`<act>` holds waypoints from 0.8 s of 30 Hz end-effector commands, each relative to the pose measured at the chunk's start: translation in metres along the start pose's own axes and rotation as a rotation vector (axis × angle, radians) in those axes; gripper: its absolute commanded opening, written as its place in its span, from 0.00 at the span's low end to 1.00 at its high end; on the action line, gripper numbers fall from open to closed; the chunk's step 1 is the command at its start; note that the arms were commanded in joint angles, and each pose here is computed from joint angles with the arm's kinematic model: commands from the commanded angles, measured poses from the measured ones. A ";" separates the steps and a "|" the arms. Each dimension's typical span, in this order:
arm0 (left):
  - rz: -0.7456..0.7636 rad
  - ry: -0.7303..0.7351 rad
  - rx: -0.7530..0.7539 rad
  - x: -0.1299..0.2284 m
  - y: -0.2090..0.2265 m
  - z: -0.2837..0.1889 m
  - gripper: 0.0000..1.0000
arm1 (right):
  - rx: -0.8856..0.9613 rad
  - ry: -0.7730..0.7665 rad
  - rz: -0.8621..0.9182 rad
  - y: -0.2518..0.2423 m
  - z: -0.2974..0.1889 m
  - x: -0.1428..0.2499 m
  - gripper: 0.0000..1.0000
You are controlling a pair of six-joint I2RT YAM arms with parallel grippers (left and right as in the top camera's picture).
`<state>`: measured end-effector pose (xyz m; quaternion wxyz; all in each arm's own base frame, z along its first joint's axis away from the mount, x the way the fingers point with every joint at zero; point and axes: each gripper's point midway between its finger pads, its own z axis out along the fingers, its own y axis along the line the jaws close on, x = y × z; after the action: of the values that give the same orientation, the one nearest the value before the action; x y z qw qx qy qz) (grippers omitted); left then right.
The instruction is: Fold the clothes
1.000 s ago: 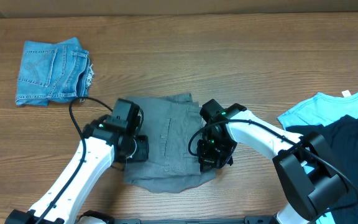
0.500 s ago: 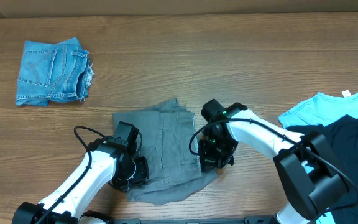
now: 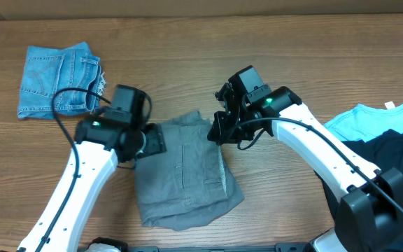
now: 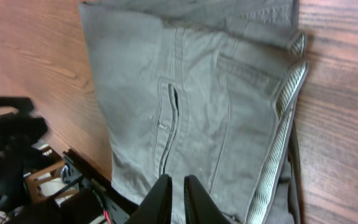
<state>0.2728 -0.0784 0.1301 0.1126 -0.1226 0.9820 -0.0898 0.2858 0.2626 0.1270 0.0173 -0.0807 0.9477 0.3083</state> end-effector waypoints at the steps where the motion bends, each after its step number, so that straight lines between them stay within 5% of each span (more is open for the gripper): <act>1: -0.025 -0.015 -0.085 -0.010 0.030 0.001 0.70 | 0.010 0.017 0.020 -0.008 0.016 -0.006 0.10; 13: 0.055 0.109 -0.088 -0.010 0.050 0.040 0.70 | 0.159 0.092 0.294 -0.087 0.097 -0.014 0.07; 21: 0.058 0.119 -0.092 -0.009 0.051 0.041 0.80 | 0.096 0.088 0.235 -0.079 0.049 -0.023 0.11; 24: 0.057 0.123 -0.093 -0.008 0.051 0.041 0.84 | 0.078 0.078 0.098 -0.059 0.015 -0.015 0.20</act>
<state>0.2835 -0.0332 0.0864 0.0592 -0.1021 0.9919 -0.0464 0.3002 0.2246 0.0211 -0.1082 0.0407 0.9648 0.2361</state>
